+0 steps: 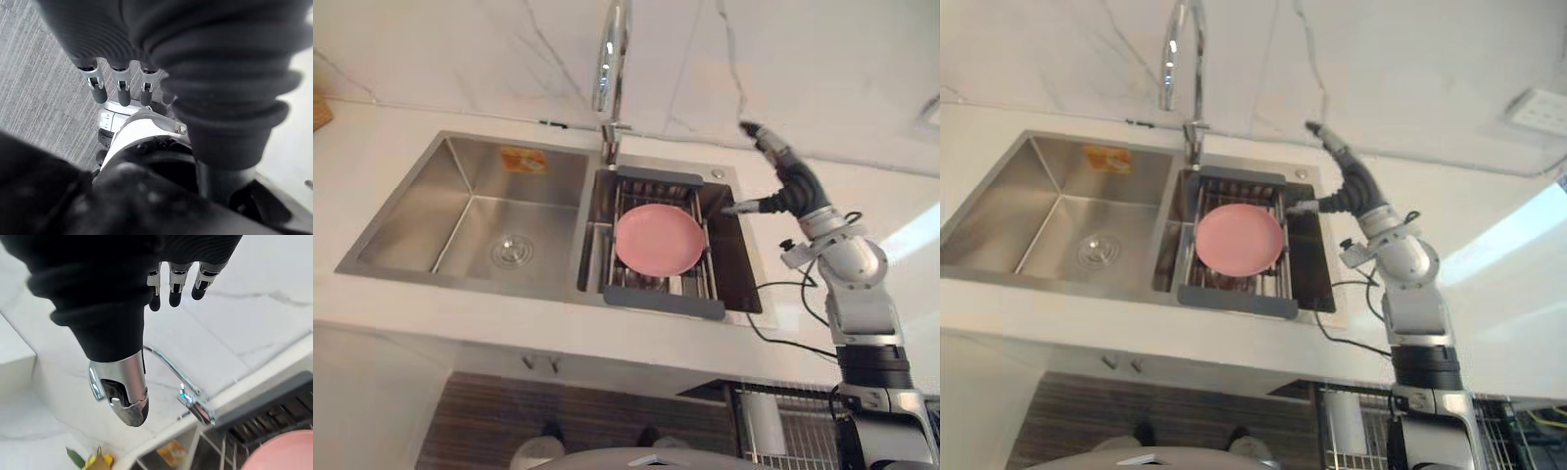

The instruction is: Walk over to the sink, pick up the cup, carry it to the dishwasher, place the cup inside the dishwasher, then close the dishwasher door

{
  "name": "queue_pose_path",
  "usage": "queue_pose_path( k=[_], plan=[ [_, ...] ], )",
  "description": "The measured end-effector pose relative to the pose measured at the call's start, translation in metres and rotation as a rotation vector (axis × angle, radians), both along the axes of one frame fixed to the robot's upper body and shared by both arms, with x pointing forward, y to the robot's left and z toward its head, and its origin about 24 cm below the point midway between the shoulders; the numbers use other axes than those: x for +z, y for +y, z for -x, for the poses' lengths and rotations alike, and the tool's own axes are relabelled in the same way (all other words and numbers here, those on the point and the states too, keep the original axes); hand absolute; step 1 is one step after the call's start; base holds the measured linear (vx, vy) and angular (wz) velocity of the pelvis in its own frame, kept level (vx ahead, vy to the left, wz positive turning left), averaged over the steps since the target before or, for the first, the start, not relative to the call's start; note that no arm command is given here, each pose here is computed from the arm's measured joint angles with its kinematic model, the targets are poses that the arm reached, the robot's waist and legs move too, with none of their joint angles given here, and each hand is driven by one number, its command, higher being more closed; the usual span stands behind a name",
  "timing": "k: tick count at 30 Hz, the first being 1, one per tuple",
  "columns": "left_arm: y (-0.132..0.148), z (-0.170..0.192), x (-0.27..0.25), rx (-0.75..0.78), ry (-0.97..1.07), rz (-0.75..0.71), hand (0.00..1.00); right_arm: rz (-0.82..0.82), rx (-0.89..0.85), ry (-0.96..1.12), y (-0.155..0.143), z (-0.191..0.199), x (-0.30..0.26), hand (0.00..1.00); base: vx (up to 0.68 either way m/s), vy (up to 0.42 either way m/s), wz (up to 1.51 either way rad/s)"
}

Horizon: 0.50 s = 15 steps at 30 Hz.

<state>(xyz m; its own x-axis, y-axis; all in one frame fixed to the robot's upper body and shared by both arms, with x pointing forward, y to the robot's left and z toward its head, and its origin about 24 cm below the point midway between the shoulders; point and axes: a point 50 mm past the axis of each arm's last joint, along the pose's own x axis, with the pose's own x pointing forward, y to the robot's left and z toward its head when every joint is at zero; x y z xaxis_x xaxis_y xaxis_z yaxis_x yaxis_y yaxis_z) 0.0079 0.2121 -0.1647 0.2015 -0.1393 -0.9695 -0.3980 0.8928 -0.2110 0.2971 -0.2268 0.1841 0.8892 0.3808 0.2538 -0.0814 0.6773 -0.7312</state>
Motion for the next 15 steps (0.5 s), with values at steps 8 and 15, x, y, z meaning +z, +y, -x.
queue_pose_path(
  k=[8,15],
  plan=[
    [-0.002,0.002,0.000,0.000,0.024,0.016,0.00,0.351,0.075,0.157,0.020,-0.012,-0.041,0.00,-0.04,0.020,0.09],
    [-0.003,0.001,0.000,-0.009,0.014,0.026,0.00,0.446,0.036,0.181,0.021,-0.014,-0.056,0.00,-0.03,0.015,0.11]
  ],
)
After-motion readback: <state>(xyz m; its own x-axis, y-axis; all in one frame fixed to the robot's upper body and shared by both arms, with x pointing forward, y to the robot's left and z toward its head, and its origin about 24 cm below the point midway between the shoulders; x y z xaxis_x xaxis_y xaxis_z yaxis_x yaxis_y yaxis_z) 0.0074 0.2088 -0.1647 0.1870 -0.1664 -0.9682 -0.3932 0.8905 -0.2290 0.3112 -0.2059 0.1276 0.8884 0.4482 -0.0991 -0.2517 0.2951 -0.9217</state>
